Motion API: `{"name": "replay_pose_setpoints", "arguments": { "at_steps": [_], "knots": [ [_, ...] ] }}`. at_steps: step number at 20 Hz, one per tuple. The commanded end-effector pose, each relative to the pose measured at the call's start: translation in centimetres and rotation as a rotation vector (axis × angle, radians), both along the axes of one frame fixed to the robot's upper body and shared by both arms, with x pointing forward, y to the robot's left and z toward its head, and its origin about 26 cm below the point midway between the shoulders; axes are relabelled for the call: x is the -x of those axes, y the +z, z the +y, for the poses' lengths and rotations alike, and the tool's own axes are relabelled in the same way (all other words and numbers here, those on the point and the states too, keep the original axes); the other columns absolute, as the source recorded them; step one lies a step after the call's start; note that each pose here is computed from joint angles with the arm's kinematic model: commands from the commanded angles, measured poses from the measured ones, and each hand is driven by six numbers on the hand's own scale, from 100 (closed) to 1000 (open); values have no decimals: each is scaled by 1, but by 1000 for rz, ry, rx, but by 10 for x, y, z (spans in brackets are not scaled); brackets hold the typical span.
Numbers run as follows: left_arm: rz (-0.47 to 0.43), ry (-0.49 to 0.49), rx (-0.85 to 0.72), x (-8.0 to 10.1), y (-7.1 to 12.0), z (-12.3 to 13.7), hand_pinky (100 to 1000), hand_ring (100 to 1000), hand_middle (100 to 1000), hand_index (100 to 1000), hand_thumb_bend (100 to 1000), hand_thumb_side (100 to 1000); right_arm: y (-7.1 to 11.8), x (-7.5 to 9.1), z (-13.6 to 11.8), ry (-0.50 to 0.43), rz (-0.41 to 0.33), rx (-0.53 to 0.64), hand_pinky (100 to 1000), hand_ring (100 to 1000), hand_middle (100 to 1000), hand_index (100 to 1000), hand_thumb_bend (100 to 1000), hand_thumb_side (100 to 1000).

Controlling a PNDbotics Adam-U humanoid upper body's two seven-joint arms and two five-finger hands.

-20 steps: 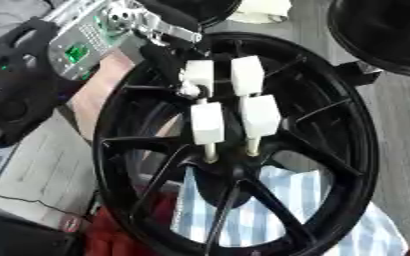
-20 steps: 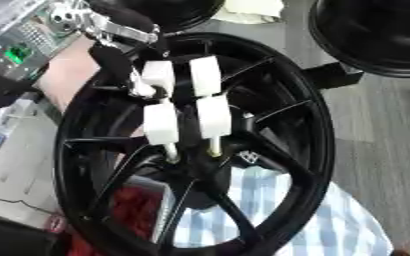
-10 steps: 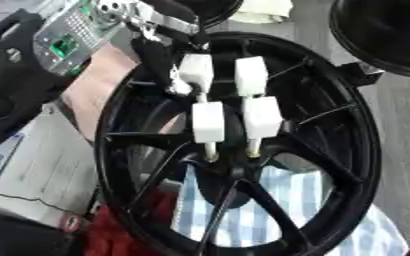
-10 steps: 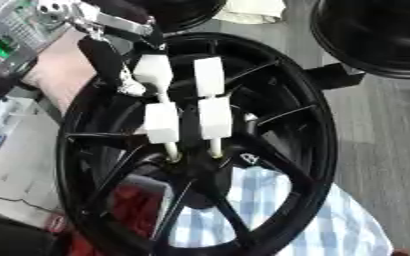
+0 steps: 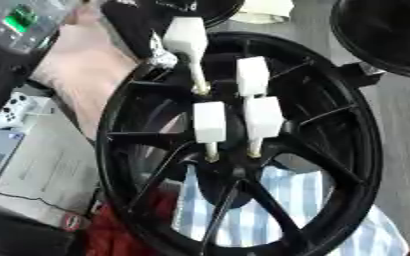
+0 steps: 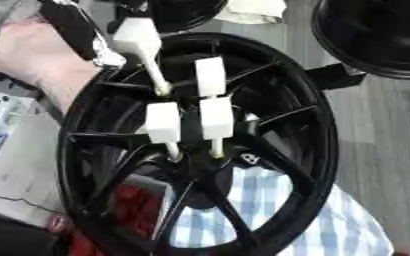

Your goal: Pull the pin out of the wheel hub.

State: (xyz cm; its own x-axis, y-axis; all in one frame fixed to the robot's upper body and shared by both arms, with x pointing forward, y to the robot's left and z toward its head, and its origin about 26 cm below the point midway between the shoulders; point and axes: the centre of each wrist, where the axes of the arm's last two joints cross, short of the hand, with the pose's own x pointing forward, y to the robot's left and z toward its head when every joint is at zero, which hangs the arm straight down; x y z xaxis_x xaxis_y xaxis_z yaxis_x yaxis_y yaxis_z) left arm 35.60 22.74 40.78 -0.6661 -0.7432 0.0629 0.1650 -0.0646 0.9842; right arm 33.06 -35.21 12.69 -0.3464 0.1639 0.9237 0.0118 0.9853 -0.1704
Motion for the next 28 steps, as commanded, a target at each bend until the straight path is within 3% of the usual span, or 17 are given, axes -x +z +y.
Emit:
{"name": "replay_pose_setpoints", "arguments": {
  "at_steps": [1, 4, 8, 13, 16, 19, 22, 28],
  "knots": [
    [-94, 72, 89, 19, 26, 37, 652, 502, 262, 414, 100, 219, 13, 2, -8, -20, -36, 22, 897, 780, 753, 765, 379, 299],
    [-121, 180, 134, 29, 20, 75, 656, 504, 263, 416, 100, 216, 15, 3, -10, -34, -50, 20, 897, 780, 753, 765, 379, 296],
    [-127, 343, 157, 40, -6, 120, 658, 509, 270, 421, 100, 204, 18, 3, -10, -45, -69, 10, 897, 780, 752, 764, 379, 295],
    [-181, 487, 110, 49, -46, 145, 657, 516, 278, 427, 100, 189, 21, 2, -9, -48, -84, -1, 897, 780, 752, 764, 379, 294],
    [-165, 544, 102, 49, -69, 154, 659, 523, 291, 443, 100, 191, 22, 1, -8, -48, -91, -8, 896, 780, 752, 764, 379, 294],
    [-118, 584, 101, 47, -91, 161, 669, 545, 337, 494, 100, 190, 22, 1, -6, -46, -93, -14, 896, 779, 752, 764, 378, 294],
    [-66, 594, 105, 45, -109, 165, 690, 582, 423, 582, 100, 258, 22, 0, -5, -44, -97, -19, 896, 779, 752, 764, 377, 294],
    [-30, 525, 170, 42, -128, 159, 690, 567, 393, 555, 100, 294, 23, -1, -2, -31, -97, -26, 896, 779, 752, 764, 376, 295]
  ]
}}
